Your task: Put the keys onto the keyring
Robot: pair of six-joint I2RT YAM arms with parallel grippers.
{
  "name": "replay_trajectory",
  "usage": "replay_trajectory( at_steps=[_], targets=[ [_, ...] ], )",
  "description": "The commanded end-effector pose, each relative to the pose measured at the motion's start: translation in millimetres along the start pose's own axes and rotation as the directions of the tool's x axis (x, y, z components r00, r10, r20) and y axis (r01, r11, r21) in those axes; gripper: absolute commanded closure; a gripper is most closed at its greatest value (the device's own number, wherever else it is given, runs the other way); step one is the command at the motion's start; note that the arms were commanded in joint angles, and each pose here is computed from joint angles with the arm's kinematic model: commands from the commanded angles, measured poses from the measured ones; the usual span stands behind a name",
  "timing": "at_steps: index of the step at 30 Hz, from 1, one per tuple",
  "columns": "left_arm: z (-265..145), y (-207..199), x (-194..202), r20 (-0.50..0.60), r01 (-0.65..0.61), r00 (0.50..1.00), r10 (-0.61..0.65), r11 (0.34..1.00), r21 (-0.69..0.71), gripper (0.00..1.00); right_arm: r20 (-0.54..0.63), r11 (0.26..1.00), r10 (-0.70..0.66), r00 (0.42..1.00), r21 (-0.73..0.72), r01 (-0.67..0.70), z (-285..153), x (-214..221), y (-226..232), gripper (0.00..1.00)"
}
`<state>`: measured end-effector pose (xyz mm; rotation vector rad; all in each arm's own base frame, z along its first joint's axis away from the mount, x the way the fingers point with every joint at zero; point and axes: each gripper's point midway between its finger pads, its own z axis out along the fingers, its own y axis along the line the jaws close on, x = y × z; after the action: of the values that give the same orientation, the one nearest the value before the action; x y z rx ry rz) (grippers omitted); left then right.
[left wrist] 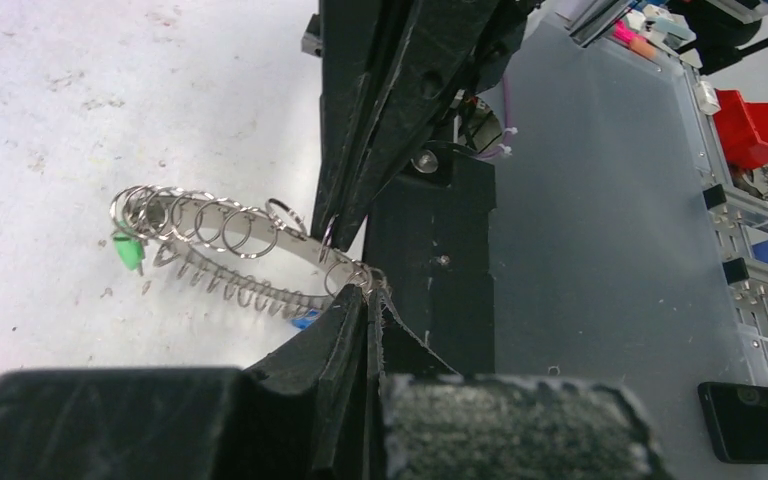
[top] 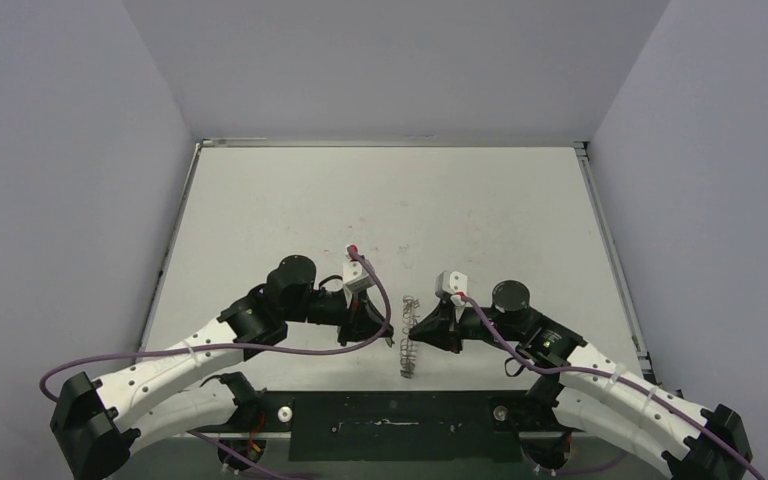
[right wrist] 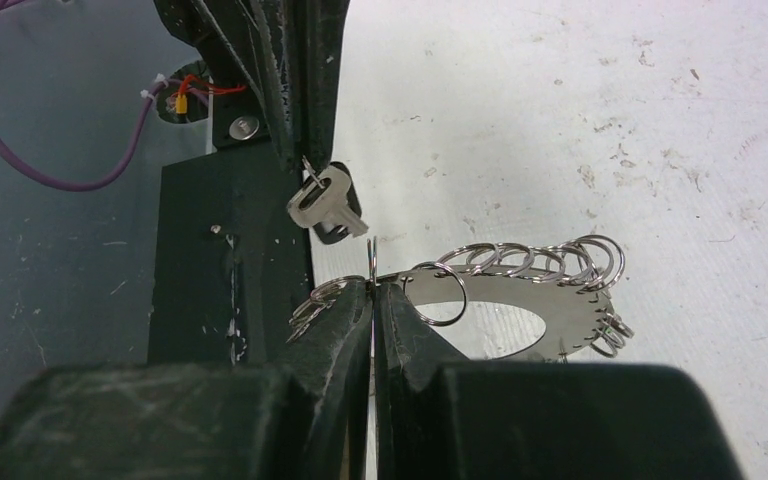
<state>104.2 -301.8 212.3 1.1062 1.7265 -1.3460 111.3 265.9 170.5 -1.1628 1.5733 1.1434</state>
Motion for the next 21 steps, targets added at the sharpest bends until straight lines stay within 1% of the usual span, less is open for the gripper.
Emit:
replay_trajectory(
  at_steps=[1,4,11,21],
  targets=[
    [5,-18,-22,0.073,-0.057,0.996,0.051,0.995,0.086,1.00,0.105,0.996,-0.078,0.991,-0.025,0.081,4,-29,5,1.00],
    [8,-22,-25,0.091,-0.067,0.994,0.058,0.993,0.102,1.00,0.108,0.996,-0.077,0.991,-0.029,0.081,6,-29,5,1.00],
    [16,-19,-21,0.073,-0.043,0.997,0.036,0.994,0.103,1.00,0.112,0.996,-0.078,0.991,-0.038,0.082,8,-30,7,1.00],
    [19,-8,-19,0.074,-0.031,0.997,0.027,0.998,0.053,1.00,0.115,0.994,-0.085,0.990,-0.056,0.092,10,-32,13,1.00]
  ],
)
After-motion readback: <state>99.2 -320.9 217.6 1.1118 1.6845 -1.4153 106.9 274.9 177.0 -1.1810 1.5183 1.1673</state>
